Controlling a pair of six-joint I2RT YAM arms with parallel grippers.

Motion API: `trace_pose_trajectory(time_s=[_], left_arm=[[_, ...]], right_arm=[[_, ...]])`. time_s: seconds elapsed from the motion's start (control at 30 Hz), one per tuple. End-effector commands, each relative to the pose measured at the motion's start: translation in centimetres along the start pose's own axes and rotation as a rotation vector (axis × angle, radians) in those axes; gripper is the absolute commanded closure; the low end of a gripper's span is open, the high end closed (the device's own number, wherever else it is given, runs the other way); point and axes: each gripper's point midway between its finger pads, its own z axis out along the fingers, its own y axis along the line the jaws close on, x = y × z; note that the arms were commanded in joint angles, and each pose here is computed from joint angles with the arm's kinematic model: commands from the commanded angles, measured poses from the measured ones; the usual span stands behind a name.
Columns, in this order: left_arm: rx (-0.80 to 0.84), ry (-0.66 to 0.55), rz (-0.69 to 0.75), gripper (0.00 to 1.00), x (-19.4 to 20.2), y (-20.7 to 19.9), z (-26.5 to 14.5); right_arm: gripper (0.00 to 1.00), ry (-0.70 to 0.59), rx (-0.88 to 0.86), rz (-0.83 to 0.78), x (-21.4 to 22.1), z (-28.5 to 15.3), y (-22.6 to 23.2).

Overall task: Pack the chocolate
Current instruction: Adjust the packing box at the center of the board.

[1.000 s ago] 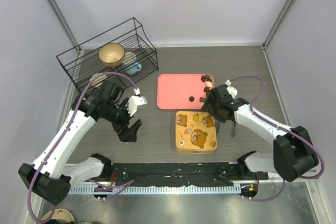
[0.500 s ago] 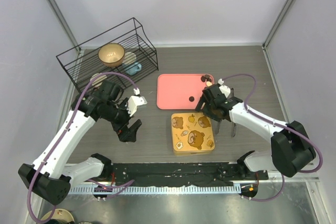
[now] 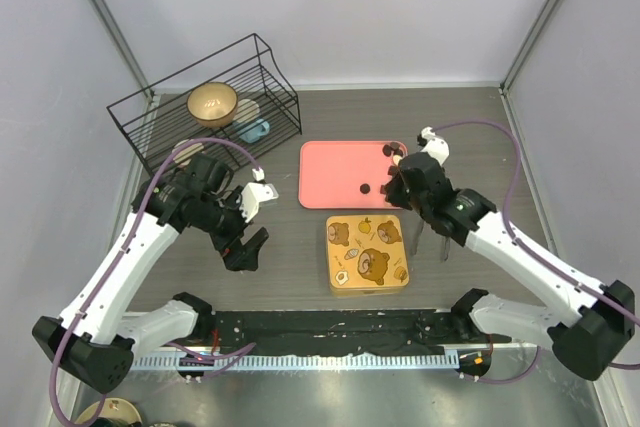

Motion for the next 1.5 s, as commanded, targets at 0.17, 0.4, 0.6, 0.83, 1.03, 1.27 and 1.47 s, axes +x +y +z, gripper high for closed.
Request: trace_pose_trajectory(time_s=[0.17, 0.4, 0.6, 0.83, 1.03, 1.27, 1.47], left_arm=[[-0.018, -0.022, 0.008, 0.0, -1.1, 0.2, -0.5], [-0.027, -0.019, 0.0, 0.0, -1.1, 0.4, -0.6], [-0.033, -0.011, -0.003, 0.0, -1.0, 0.5, -0.6], [-0.035, -0.015, 0.003, 0.0, -1.0, 0.4, -0.8], [-0.034, -0.018, 0.01, 0.0, -0.9, 0.3, -0.9], [-0.033, -0.016, 0.014, 0.0, -0.9, 0.2, -0.9], [-0.031, -0.018, 0.019, 0.0, -0.9, 0.2, -1.0]], right_arm=[[0.99, 0.093, -0.348, -0.168, 8.1, -5.5, 8.3], [0.99, 0.209, -0.471, -0.168, 13.8, -6.3, 10.7], [0.99, 0.255, -0.446, -0.18, 16.0, -5.1, 10.3], [0.99, 0.314, -0.421, -0.188, 18.4, -3.8, 9.4], [0.99, 0.356, -0.418, -0.189, 20.0, -3.2, 9.2], [0.99, 0.373, -0.442, -0.198, 20.1, -3.4, 10.2], [0.99, 0.271, -0.498, -0.185, 15.7, -5.8, 12.0]])
